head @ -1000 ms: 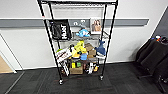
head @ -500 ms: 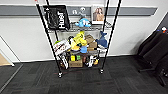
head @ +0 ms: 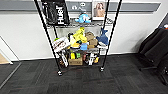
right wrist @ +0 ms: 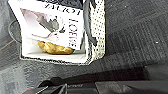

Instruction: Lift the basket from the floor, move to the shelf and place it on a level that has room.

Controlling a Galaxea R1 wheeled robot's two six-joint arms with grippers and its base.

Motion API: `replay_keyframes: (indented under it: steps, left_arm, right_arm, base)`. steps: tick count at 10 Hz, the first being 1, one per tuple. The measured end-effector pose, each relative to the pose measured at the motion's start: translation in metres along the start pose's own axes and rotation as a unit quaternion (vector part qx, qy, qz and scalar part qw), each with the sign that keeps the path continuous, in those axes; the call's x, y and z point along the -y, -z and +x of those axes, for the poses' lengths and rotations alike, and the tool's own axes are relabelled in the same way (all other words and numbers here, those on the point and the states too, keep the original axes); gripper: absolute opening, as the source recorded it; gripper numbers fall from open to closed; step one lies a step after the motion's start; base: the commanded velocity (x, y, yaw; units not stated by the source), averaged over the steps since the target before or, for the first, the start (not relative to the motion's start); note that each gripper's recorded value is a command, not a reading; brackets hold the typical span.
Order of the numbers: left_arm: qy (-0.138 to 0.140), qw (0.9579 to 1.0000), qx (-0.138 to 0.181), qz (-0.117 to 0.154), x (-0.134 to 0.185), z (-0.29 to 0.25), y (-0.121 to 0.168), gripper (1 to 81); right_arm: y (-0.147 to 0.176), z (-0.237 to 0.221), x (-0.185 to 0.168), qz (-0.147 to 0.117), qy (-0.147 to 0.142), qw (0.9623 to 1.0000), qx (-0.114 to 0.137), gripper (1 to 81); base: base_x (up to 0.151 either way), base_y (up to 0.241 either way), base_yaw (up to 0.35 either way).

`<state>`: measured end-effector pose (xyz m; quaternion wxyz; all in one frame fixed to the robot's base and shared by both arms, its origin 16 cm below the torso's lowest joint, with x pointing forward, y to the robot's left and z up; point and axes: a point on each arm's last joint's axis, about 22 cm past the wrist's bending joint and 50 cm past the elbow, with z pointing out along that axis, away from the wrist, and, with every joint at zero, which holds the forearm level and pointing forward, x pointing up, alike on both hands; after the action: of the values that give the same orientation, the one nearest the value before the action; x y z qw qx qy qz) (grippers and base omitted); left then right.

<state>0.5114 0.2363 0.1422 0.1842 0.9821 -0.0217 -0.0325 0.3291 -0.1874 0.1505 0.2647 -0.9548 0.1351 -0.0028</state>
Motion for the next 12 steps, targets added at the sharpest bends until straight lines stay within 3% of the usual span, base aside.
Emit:
replay_keyframes:
  steps: [4,7,12]
  left_arm:
    - [-0.021,0.9996,-0.015,0.007,-0.008,0.03,-0.026,81.1]
    - [-0.026,0.9995,0.015,0.007,-0.006,0.012,-0.07,81.1]
    - [-0.037,0.9991,-0.019,0.014,0.01,0.048,-0.091,81.1]
  right_arm:
    - [-0.028,0.022,-0.009,0.007,0.004,0.9999,-0.015,81.1]
    - [-0.054,0.028,-0.022,0.007,-0.007,1.0,-0.001,81.1]
    - [-0.085,0.097,-0.008,0.032,0.006,0.9985,-0.044,81.1]
  base:
    - [0.0,0.0,0.0]
    - [0.0,0.0,0.0]
    - [0.0,0.0,0.0]
